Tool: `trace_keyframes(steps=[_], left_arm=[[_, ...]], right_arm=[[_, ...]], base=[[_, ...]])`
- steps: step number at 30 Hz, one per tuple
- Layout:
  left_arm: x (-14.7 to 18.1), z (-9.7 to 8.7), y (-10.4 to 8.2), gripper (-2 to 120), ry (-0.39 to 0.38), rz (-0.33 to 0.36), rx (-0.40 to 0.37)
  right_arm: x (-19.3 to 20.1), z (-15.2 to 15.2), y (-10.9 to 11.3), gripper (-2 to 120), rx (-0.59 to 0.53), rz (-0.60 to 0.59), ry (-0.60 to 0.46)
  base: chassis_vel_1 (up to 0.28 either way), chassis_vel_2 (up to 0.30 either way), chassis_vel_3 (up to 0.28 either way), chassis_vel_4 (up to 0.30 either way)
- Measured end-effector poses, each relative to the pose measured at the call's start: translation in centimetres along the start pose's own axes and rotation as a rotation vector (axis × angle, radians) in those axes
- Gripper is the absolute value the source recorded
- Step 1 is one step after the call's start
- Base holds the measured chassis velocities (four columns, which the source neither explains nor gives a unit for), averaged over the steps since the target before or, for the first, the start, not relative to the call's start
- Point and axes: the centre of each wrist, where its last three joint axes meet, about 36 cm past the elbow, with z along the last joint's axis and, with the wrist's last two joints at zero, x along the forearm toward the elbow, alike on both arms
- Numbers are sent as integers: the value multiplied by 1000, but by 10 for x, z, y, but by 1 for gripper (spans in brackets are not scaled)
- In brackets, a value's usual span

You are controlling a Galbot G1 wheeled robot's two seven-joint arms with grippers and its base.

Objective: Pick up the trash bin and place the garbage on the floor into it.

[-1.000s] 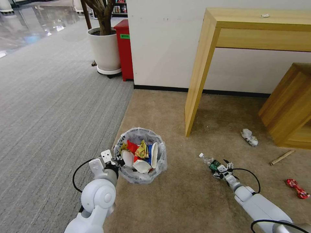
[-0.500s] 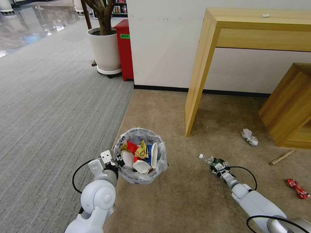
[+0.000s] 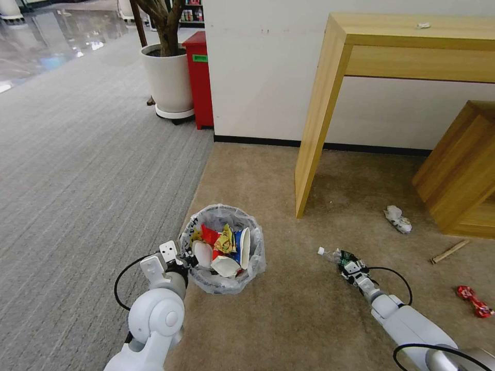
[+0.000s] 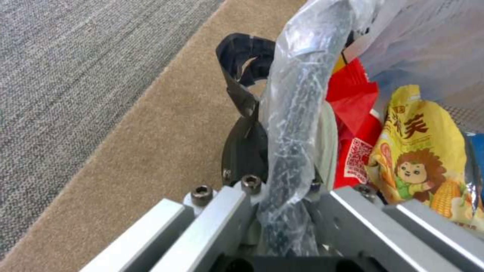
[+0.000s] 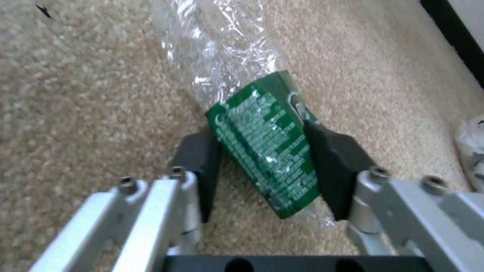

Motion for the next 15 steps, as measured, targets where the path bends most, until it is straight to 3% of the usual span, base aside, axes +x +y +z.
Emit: trace_keyframes(steps=[10,15], left_arm=[[1,5,5,0,2,-12,-1],[-2,8,7,0,8,-20,-9]], right_arm=[[-2,-2,5,7,-12,-1,2],[0,-6,-1,0,-9,6,-32]], base=[[0,0,0,0],[0,0,0,0]])
